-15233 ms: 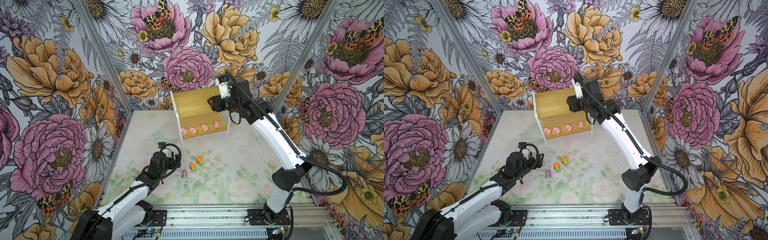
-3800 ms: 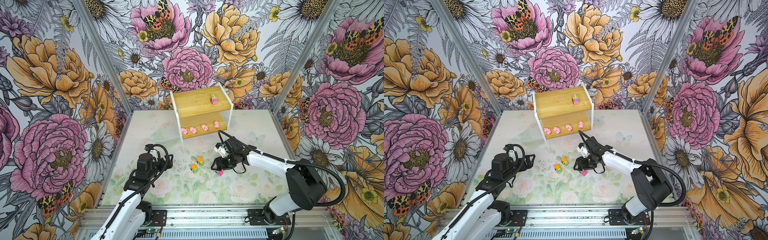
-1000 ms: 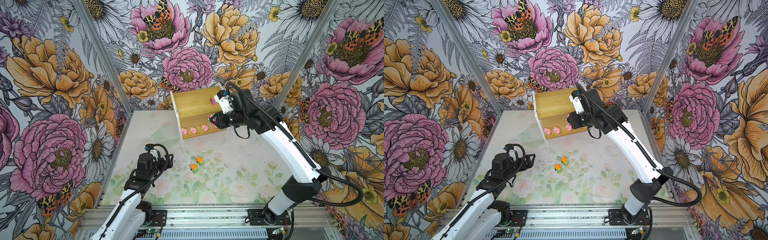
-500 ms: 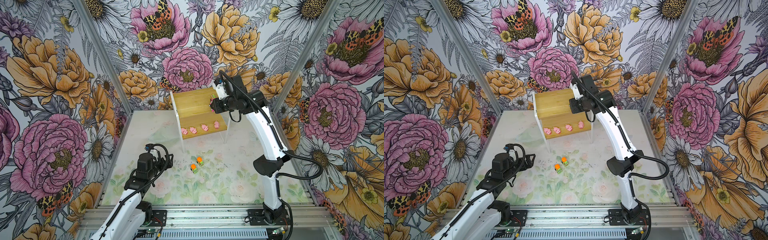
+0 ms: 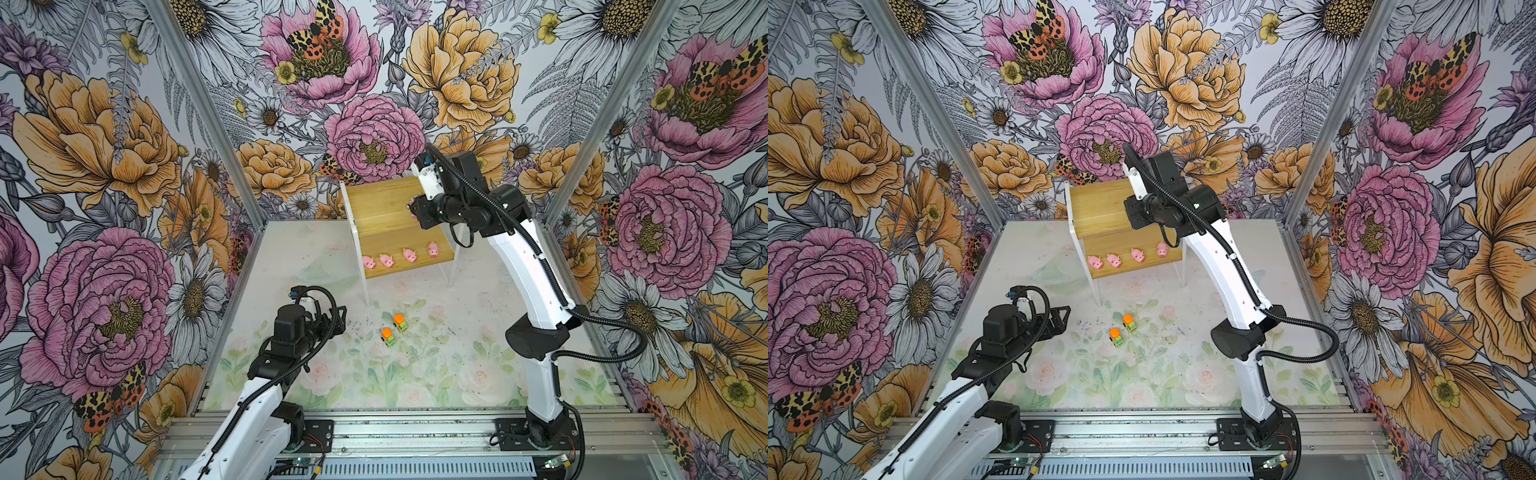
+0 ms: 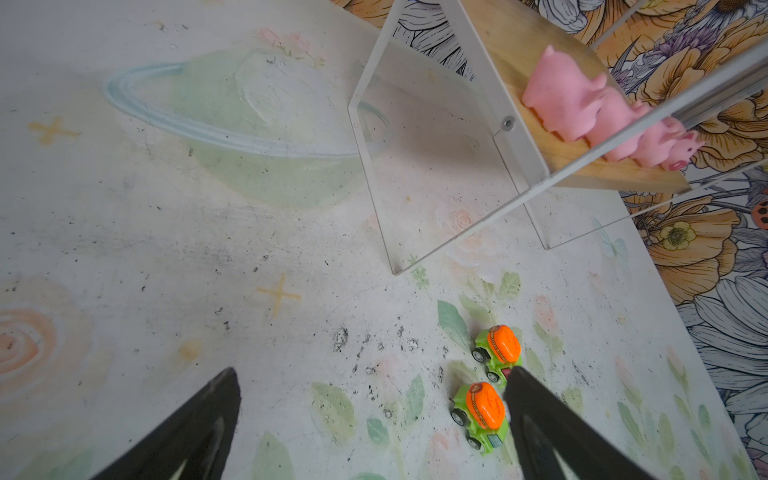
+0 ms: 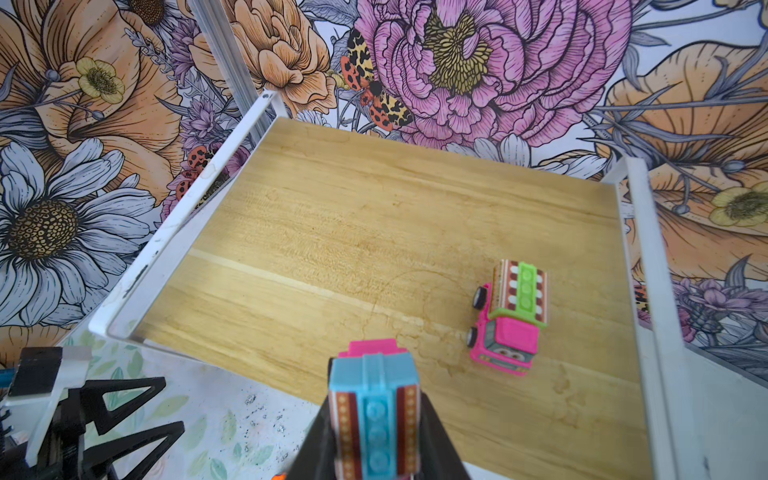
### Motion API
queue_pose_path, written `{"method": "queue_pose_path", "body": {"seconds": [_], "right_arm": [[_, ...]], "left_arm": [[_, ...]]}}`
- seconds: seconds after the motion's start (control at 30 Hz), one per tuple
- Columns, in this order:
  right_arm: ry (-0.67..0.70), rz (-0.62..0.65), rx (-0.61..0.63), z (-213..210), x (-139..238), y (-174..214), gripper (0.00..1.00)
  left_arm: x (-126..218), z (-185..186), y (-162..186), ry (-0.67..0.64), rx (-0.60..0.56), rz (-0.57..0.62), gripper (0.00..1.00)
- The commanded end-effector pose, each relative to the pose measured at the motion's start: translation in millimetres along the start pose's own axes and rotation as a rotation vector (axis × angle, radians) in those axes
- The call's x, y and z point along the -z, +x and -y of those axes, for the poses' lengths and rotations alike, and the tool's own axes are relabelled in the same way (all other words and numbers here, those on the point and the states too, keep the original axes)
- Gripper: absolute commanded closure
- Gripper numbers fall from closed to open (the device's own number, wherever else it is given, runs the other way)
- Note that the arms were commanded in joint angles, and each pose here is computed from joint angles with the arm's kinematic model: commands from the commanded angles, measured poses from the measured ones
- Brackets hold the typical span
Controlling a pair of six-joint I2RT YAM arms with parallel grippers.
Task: Place and organize the plastic toys onto the shelf
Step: 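Lower the truck beside the green-roof truck and open the right gripper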
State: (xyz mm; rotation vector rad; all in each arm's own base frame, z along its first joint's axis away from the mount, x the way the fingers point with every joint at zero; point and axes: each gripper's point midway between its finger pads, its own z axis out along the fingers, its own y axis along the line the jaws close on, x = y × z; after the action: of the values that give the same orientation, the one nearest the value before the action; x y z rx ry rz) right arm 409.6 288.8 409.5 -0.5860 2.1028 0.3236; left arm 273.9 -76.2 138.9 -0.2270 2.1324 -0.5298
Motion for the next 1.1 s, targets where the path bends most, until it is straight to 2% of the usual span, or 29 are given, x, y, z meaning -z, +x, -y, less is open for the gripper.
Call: {"method": "queue_pose_path", "body": {"seconds": [0.0,0.47,1.07], "right_arm": [[0.046,0.094,-0.002,8,5,-23,0.82],[0.082,0.066,-0.050,20,-41,-15,0.81],[0.052,0.035,-0.093,18,-59,-7,0.81]], "left_arm": [[5,4,-16,-0.005,-0.009,0.043,0.01],[5,3,-22,-0.024,-0.009,0.050,0.01],[4,0,-21,-0.043,-0.013,0.041,0.01]]}}
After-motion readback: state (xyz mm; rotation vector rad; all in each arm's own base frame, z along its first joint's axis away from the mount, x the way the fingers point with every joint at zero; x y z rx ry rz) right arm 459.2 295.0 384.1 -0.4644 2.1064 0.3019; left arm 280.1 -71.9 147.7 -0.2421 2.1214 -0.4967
